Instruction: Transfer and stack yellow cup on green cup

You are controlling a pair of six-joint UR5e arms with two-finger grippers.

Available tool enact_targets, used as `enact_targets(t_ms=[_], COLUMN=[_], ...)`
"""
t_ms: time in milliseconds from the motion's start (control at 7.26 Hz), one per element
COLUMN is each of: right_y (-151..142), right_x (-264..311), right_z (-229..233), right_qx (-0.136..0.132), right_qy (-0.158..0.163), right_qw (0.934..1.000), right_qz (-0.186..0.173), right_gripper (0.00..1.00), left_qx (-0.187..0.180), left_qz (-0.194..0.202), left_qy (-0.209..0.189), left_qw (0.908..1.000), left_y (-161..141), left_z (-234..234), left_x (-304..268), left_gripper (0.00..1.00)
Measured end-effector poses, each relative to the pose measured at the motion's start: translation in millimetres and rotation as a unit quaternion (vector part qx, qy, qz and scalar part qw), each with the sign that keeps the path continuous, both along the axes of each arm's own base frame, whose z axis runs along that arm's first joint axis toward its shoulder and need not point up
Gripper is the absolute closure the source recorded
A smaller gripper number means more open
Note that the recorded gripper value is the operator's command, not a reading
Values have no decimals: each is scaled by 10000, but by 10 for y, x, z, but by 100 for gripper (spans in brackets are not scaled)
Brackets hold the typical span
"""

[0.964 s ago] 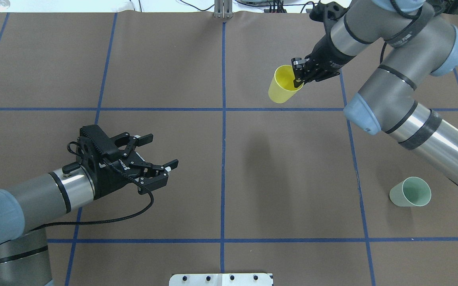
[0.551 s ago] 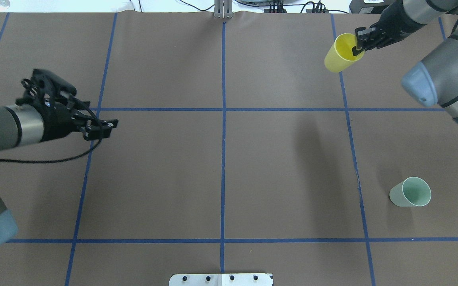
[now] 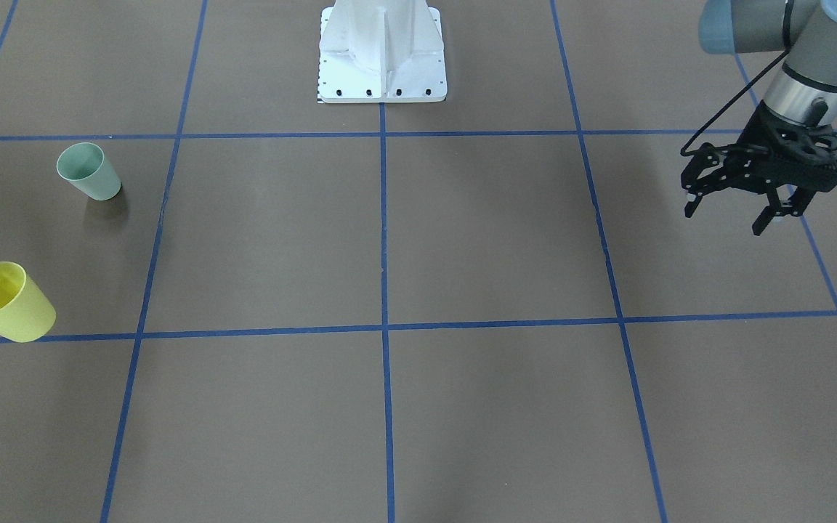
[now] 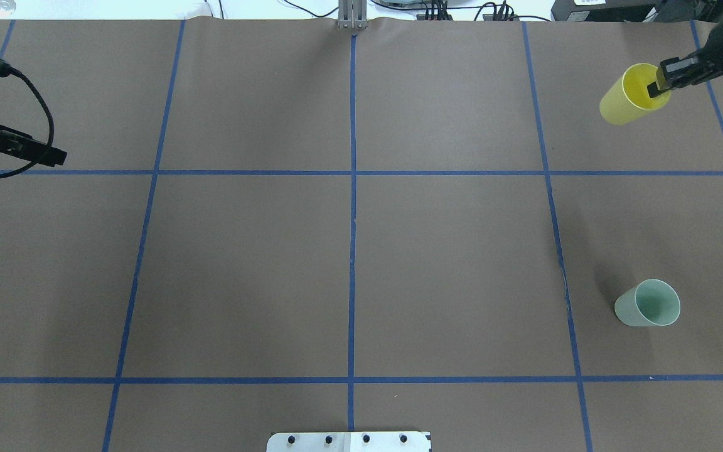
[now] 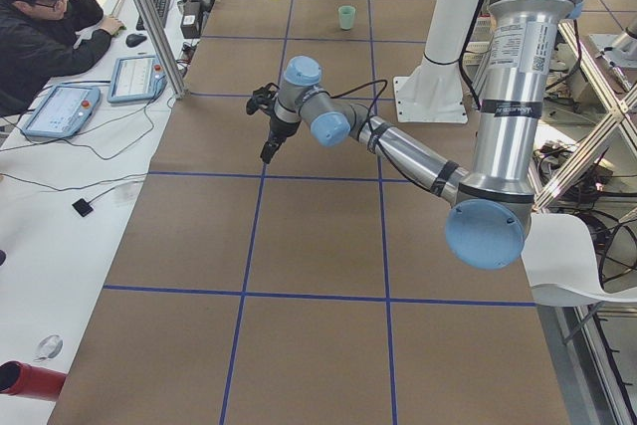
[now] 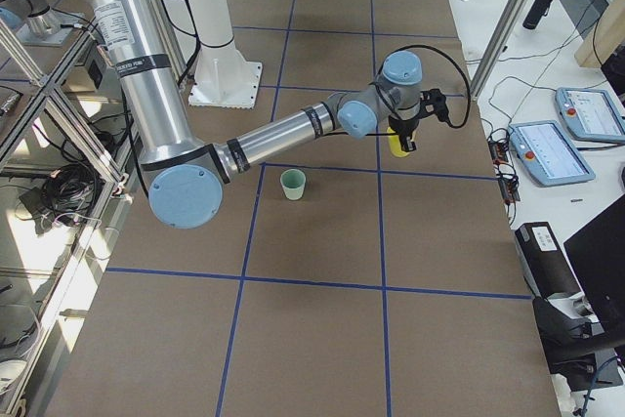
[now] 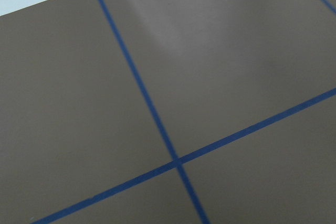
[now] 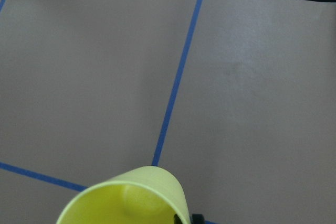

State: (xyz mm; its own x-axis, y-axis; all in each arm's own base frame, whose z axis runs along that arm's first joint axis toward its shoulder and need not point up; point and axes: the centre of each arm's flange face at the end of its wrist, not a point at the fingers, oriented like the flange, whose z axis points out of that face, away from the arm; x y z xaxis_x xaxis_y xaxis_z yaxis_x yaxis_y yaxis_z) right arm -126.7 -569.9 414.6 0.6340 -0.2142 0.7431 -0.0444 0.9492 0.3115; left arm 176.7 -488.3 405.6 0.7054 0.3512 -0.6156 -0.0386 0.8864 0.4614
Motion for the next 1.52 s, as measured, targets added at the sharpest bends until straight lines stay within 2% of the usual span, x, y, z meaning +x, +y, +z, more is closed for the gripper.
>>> enact_targets(t_ms=[276,413,689,1102,1515], right_y=[671,941,1371,1761,1962], right_x=[101,92,41,-153,-282], right_z=[168,229,362,490,641], right_qx=[-159,-228,-392,-599,-774], right_qy=[73,104,171,232,331], right_qw=[9997,9994,9979,9938,9897], right_qz=[-150,-258,-492,-905,-1160], right_gripper=[100,100,100,100,100], left_qx=[-329,-368,-508,-528,-557], left_qz=[134,201,262,333,337], left_qy=[-220,-337,-332,-227,-201], left_qw=[9991,9985,9978,9978,9977], left_y=[83,96,82,75,70], left_z=[465,666,902,964,993], left_x=[-431,-587,-755,-865,-895], left_gripper=[0,0,0,0,0])
